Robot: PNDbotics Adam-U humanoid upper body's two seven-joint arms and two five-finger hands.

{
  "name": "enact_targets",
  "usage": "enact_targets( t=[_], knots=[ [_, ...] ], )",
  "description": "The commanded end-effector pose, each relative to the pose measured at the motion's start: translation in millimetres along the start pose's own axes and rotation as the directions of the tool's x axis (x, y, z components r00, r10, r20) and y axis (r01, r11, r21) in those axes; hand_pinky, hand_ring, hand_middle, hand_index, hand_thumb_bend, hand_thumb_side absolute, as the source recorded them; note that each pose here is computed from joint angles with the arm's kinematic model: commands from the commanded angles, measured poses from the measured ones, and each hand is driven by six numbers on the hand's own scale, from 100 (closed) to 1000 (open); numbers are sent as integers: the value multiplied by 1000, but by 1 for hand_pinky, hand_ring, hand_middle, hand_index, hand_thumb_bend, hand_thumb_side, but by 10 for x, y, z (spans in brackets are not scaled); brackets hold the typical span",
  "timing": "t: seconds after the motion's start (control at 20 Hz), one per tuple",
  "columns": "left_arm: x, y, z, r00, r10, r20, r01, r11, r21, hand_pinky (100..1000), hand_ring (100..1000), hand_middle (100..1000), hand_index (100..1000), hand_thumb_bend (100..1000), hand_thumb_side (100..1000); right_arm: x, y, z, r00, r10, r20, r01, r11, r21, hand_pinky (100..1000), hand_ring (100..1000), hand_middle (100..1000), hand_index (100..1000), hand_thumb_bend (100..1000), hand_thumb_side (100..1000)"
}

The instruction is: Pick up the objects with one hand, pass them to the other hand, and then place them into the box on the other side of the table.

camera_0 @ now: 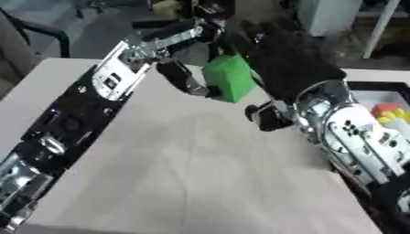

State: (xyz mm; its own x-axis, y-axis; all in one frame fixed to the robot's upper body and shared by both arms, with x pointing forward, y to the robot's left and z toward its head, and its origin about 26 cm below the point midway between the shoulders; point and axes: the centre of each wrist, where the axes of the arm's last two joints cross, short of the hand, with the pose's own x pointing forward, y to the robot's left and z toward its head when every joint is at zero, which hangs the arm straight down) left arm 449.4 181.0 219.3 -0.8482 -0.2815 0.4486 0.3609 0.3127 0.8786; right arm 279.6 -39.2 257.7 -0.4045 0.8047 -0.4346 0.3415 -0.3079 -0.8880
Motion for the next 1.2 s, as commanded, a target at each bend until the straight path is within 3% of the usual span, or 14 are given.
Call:
enact_targets(
  t=[0.05, 0.85, 1.05, 1.2],
  knots=[
    [117, 99, -122, 999, -14, 45, 14, 1000, -3, 672, 430, 375, 468, 100, 108, 14, -21, -44, 1000, -1, -5, 1, 1000, -22, 1000, 943, 977, 1000, 522, 217],
    [233, 91, -269, 995, 17, 94, -15, 1000, -24, 674, 429, 374, 468, 100, 113, 134, 310, -270, 998, -8, -68, 13, 998, 67, 1000, 923, 955, 1000, 490, 195],
    [254, 115, -268, 995, 19, 100, -17, 1000, -16, 674, 428, 374, 467, 100, 112, 147, 390, -308, 997, -7, -77, 14, 995, 94, 1000, 918, 946, 999, 462, 142],
    [266, 127, -266, 994, 20, 103, -19, 1000, -12, 675, 428, 373, 467, 100, 113, 153, 441, -335, 996, -3, -87, 12, 994, 108, 1000, 899, 917, 939, 406, 100]
  ],
)
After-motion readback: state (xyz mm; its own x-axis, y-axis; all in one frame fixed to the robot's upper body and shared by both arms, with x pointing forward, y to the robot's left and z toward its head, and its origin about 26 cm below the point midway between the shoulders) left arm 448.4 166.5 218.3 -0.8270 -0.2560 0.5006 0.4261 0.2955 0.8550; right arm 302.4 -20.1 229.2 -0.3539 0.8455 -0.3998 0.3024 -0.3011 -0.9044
